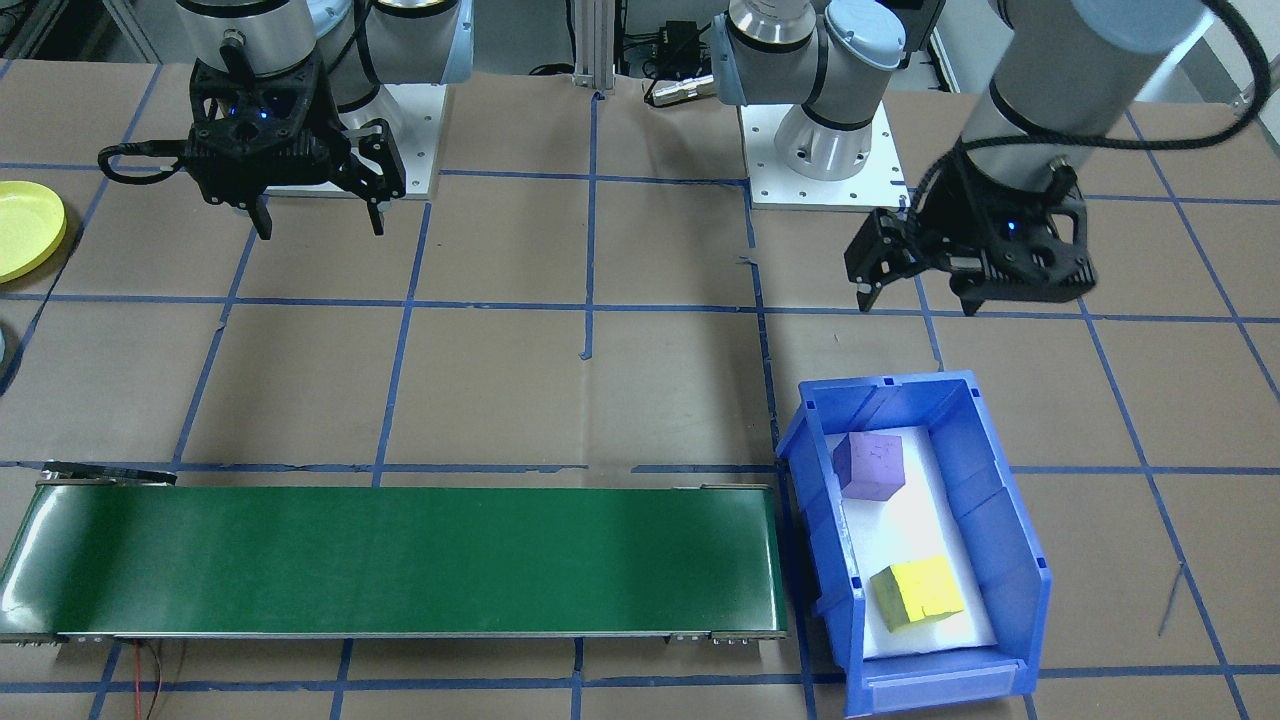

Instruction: Move block left to right into plate

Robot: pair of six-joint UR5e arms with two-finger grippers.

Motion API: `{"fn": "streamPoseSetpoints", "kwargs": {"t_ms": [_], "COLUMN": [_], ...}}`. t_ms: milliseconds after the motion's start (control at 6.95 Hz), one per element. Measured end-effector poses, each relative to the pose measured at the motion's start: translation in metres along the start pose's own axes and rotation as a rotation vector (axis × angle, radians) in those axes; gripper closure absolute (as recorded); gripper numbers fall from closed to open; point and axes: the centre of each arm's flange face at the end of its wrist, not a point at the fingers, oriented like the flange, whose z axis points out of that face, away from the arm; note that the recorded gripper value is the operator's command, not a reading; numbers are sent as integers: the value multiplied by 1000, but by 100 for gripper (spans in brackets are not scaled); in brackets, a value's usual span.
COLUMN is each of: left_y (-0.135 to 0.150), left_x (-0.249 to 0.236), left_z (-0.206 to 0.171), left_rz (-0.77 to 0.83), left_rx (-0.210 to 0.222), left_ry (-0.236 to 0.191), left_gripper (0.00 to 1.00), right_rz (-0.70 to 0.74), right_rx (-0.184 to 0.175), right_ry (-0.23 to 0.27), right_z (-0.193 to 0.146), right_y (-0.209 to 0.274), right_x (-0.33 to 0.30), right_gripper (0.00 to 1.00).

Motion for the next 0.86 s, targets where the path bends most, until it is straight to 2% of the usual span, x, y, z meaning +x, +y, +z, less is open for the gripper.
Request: {"fn": "streamPoseSetpoints", "kwargs": {"t_ms": [288, 432, 864], "left_y": [-57, -73, -78], "left_x": [-34, -40, -43], "left_z": [77, 110, 177], "left_rz": [20, 33, 54], "left_rx": [-7, -17, -60], "left_ry": [30, 35, 38], "left_gripper": [0, 0, 0], "right_rz": [0, 0, 1], "right_rx": [4, 4, 7], "right_ry": [-2, -2, -2], "right_z": [0, 0, -1], "right_y": [0, 0, 0], "right_x": [0, 0, 0], "right_gripper": [0, 0, 0]}}
